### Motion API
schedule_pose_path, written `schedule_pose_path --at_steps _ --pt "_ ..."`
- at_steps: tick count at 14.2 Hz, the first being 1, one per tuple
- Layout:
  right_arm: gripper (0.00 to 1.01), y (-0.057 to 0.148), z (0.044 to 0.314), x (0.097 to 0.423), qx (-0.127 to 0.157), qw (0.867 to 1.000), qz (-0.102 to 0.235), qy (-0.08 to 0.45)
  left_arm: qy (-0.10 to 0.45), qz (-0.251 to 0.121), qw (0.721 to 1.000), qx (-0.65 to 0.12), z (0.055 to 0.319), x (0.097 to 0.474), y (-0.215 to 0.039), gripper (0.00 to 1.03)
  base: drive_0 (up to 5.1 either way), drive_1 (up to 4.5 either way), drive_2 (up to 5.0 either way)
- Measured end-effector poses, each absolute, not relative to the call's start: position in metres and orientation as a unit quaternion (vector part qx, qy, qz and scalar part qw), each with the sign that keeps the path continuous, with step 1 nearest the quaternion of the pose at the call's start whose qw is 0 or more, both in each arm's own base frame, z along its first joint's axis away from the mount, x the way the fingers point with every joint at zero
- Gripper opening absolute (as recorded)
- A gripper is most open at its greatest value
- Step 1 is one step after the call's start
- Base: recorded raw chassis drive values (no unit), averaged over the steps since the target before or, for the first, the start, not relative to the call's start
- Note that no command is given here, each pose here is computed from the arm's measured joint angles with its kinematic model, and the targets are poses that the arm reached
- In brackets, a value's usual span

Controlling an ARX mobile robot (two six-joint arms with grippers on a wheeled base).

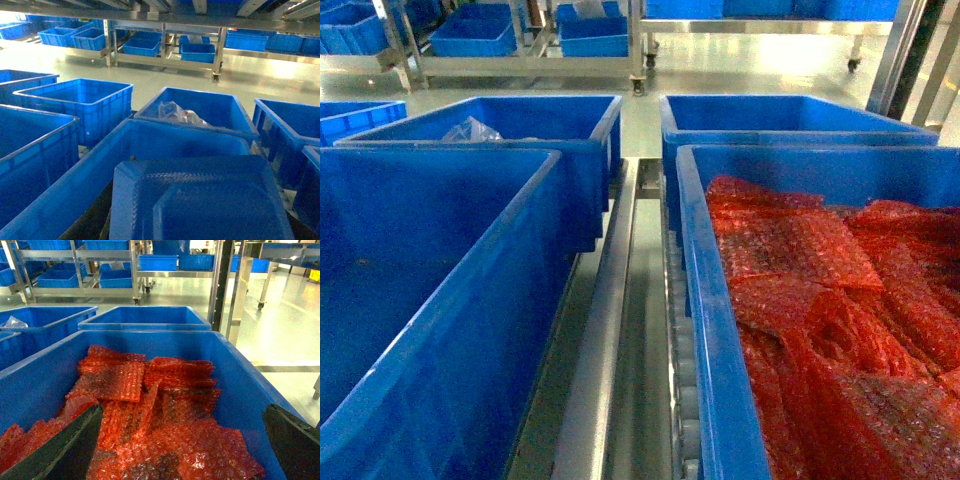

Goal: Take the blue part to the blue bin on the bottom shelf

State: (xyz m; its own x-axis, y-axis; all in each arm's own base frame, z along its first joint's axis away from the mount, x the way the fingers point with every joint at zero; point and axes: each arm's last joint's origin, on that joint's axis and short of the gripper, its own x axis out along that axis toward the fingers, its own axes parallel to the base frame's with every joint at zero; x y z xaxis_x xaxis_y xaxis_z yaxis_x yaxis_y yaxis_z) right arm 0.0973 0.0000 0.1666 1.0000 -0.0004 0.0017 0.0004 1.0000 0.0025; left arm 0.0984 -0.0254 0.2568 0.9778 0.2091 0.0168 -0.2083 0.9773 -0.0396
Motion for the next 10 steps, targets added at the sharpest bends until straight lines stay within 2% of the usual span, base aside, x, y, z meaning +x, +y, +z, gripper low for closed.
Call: schedule_pose_path --at_steps 10 --pt "0.98 0.0 0.1666 0.0973 0.001 1.0 0.0 -0.001 -0.01 0.105 0.994 -0.019 0.2568 0.0984 -0.0254 0.44 0.0 0.0 0.0"
